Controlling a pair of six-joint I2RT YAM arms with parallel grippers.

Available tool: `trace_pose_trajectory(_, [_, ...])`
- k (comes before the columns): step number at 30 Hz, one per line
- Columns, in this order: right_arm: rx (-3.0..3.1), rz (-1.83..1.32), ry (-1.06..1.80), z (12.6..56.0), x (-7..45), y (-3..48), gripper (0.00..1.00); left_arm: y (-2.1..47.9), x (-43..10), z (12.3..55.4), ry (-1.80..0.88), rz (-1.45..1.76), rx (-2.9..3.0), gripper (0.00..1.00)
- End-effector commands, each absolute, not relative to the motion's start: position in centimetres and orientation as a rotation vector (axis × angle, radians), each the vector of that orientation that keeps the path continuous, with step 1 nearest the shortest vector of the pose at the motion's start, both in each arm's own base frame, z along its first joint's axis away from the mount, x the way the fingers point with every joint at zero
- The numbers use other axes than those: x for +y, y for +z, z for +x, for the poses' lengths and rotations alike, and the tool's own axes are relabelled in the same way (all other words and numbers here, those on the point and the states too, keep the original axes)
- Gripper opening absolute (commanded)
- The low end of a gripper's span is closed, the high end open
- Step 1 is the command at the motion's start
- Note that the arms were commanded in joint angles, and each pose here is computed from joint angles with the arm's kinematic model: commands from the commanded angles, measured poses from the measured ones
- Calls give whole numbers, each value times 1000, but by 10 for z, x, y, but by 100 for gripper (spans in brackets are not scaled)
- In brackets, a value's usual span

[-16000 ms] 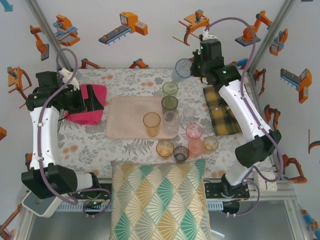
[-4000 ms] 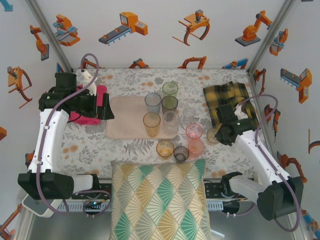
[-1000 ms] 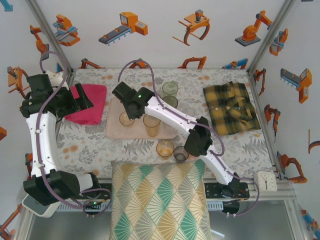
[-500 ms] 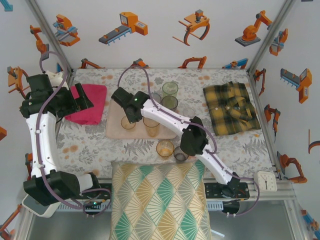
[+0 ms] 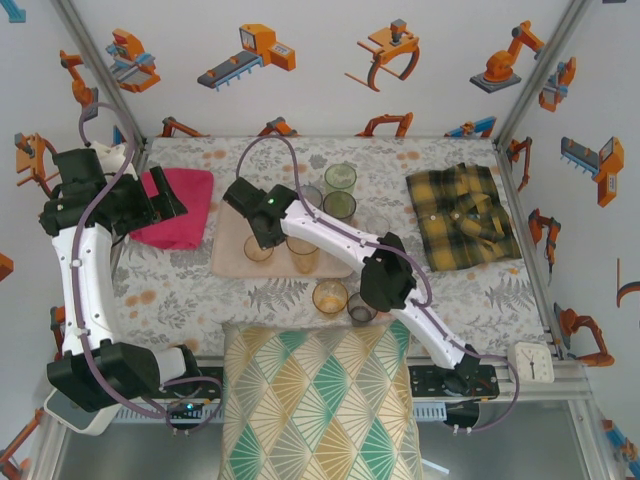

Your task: Place the glasses into the tray

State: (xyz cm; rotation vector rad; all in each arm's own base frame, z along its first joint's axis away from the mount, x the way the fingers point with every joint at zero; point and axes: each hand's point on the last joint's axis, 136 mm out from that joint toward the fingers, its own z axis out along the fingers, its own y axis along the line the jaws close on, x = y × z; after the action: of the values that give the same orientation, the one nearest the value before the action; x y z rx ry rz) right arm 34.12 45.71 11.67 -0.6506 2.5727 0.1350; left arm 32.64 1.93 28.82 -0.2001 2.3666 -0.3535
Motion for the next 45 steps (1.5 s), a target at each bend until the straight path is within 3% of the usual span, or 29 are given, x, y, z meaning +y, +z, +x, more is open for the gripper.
trace_pose_trajectory(1, [2550, -655, 150, 341, 460, 126, 1, 295, 17, 323, -376, -202, 2337, 97])
trace_pose_trajectory(45, [2614, -719, 65, 325, 458, 105, 5, 295, 14, 321, -390, -199, 2334, 97])
